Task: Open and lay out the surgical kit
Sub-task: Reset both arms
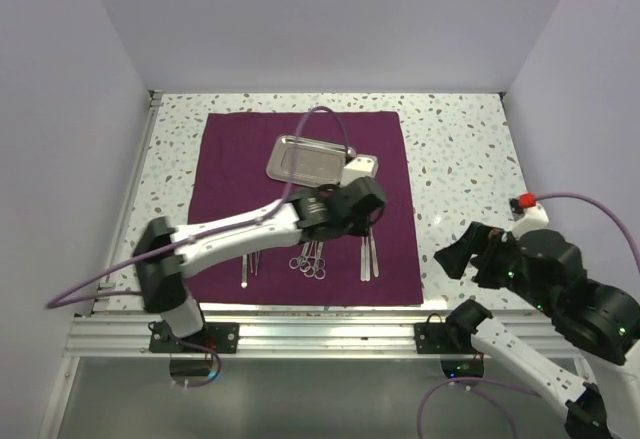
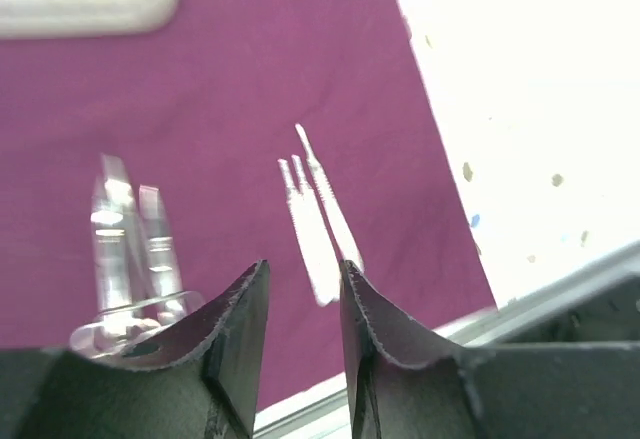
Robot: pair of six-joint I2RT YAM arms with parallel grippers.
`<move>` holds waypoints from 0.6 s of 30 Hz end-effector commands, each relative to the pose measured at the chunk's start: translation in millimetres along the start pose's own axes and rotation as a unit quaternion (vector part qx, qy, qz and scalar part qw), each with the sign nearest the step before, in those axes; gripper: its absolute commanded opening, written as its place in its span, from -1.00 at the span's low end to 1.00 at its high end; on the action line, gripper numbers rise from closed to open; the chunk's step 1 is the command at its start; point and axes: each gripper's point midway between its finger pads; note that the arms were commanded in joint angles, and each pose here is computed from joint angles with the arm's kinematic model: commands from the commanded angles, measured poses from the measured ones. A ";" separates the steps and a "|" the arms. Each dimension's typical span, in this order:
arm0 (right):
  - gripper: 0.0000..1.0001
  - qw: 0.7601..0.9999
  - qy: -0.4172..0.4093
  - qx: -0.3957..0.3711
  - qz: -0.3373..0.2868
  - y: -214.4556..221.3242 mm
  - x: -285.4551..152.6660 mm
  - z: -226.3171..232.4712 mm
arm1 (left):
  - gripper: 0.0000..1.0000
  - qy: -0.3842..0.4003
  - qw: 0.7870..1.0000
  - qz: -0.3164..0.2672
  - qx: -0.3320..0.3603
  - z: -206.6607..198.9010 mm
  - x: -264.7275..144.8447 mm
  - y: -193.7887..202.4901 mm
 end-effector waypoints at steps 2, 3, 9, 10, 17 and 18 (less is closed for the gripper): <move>0.93 0.991 -0.051 -0.044 -0.112 -58.0 -32.0 22.3 | -0.24 0.075 0.982 -0.163 0.053 31.1 -89.3 -65.4; 0.97 0.989 -0.055 -0.048 -0.130 -64.8 -35.6 23.5 | -0.24 0.085 0.974 -0.208 0.043 47.5 -123.6 -82.4; 0.97 0.978 -0.042 -0.085 -0.186 -88.8 -42.7 20.6 | 0.99 -0.039 0.947 -0.314 -0.055 173.7 -197.9 -97.7; 0.97 0.977 -0.039 -0.089 -0.189 -92.8 -40.4 22.3 | 0.99 -0.052 0.944 -0.320 -0.058 182.9 -204.2 -98.4; 0.97 0.973 -0.031 -0.103 -0.202 -113.3 -32.2 33.9 | 0.99 -0.087 0.935 -0.336 -0.076 220.5 -228.2 -93.5; 0.97 0.973 -0.033 -0.102 -0.205 -116.3 -33.2 36.2 | 1.00 -0.089 0.934 -0.338 -0.075 221.5 -228.5 -93.8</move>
Point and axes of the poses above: each gripper's point midway between its finger pads, its own x axis out along the fingers, its own z axis along the line the jaws close on, y = z × x, and after that the axes turned 6 degrees about -x, right-handed
